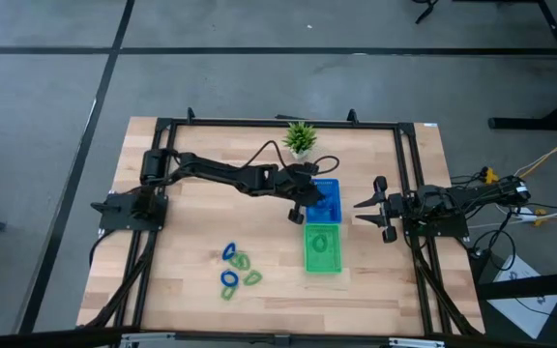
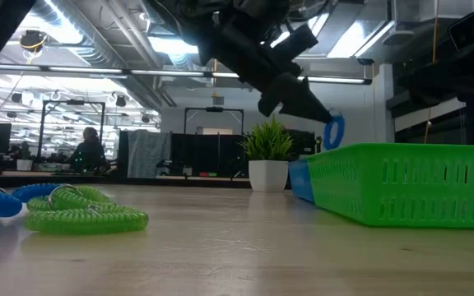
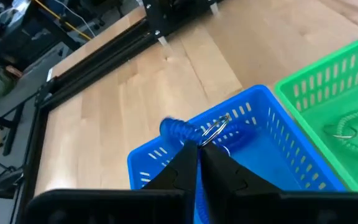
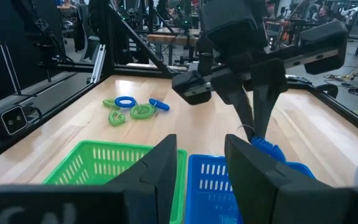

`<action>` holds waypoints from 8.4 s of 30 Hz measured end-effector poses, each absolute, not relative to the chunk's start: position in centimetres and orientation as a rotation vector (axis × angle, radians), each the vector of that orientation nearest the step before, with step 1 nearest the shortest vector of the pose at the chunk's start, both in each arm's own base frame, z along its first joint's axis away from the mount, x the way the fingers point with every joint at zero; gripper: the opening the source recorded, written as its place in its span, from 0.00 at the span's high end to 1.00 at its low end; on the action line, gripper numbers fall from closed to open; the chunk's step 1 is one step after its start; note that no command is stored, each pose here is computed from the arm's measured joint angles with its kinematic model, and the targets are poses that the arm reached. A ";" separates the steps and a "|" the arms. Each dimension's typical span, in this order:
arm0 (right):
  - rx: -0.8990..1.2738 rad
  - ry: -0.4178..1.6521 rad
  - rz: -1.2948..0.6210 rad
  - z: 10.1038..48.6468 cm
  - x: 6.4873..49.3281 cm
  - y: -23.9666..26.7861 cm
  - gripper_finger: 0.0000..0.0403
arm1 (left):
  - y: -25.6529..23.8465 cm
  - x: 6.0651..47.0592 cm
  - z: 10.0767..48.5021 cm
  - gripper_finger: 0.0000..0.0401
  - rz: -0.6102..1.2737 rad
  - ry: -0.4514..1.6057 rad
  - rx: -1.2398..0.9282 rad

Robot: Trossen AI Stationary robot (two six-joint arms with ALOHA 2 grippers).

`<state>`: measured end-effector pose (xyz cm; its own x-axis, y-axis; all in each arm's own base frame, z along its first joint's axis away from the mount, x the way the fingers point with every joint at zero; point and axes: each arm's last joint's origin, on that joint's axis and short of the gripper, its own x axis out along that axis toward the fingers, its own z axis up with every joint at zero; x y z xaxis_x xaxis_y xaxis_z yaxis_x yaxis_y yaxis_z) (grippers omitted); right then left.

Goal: Sort spring keychains
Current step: Put the blue spring keychain into the blue bin

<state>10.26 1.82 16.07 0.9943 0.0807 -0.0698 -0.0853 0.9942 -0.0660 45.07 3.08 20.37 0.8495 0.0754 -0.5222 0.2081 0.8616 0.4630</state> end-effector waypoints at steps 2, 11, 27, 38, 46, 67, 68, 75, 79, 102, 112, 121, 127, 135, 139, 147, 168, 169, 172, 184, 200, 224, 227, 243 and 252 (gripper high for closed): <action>-0.069 0.067 0.083 16.1 10.3 1.8 0.66 | 3.1 45.1 20.3 0.97 -0.062 0.562 0.538; -0.069 0.067 0.083 16.1 10.3 1.8 0.66 | 3.2 45.1 20.2 0.96 -0.057 0.567 0.539; -0.069 0.067 0.083 16.1 10.3 1.8 0.66 | 3.2 44.9 19.9 0.88 -0.037 0.619 0.544; -0.069 0.067 0.083 16.1 10.3 1.8 0.66 | 2.7 44.9 19.9 0.73 0.045 0.638 0.548; -0.069 0.067 0.083 16.1 10.3 1.8 0.66 | 1.7 44.6 21.6 0.71 0.056 0.576 0.499; -0.069 0.067 0.083 16.1 10.3 1.8 0.66 | -5.8 42.3 25.7 0.73 -0.140 0.501 0.240; -0.069 0.067 0.084 16.1 10.3 1.8 0.66 | -6.3 42.2 25.6 0.73 -0.140 0.513 0.233; -0.069 0.067 0.084 16.1 10.3 1.8 0.66 | -9.9 40.7 24.6 0.74 -0.065 0.639 0.223; -0.069 0.067 0.083 16.1 10.3 1.8 0.66 | -11.7 40.0 24.5 0.74 -0.029 0.653 0.233; -0.069 0.067 0.084 16.1 10.3 1.8 0.66 | -14.2 34.8 26.4 0.77 -0.003 0.863 0.161; -0.069 0.067 0.084 16.1 10.3 1.8 0.66 | -13.7 31.6 24.5 0.77 0.101 1.233 0.084; -0.069 0.067 0.083 16.1 10.3 1.8 0.66 | -14.8 30.3 23.6 0.76 0.109 1.374 0.004; -0.069 0.067 0.083 16.1 10.3 1.8 0.66 | -14.9 30.0 23.4 0.66 0.181 1.418 -0.092; -0.069 0.067 0.083 16.1 10.3 1.8 0.66 | -15.1 29.5 22.7 0.53 0.229 1.430 -0.108; -0.069 0.067 0.084 16.1 10.3 1.8 0.66 | -15.0 28.4 20.7 0.51 0.260 1.476 -0.088; -0.069 0.067 0.083 16.1 10.3 1.8 0.66 | -15.1 26.9 17.4 0.53 0.307 1.492 -0.134; -0.069 0.067 0.084 16.1 10.3 1.8 0.66 | -15.2 27.1 15.9 0.59 0.289 1.372 -0.094; -0.069 0.067 0.084 16.1 10.3 1.8 0.66 | -15.2 27.1 15.9 0.60 0.290 1.371 -0.095; -0.069 0.067 0.083 16.1 10.3 1.8 0.66 | -15.2 27.1 15.9 0.64 0.289 1.372 -0.095; -0.069 0.067 0.084 16.1 10.3 1.8 0.66 | -15.3 27.3 14.7 0.78 0.295 1.412 -0.083; -0.069 0.067 0.084 16.1 10.3 1.8 0.66 | -15.3 27.3 14.8 0.88 0.294 1.402 -0.085; -0.069 0.067 0.084 16.1 10.3 1.8 0.66 | -16.0 28.9 17.9 0.91 0.252 1.332 -0.025; -0.069 0.067 0.083 16.1 10.3 1.8 0.66 | -16.0 29.0 18.1 0.93 0.257 1.325 -0.013; -0.069 0.068 0.084 16.1 10.3 1.8 0.66 | -15.1 30.0 20.9 0.94 0.159 1.284 0.066; -0.069 0.068 0.084 16.1 10.3 1.8 0.66 | -11.1 27.2 24.0 0.96 0.200 1.113 0.021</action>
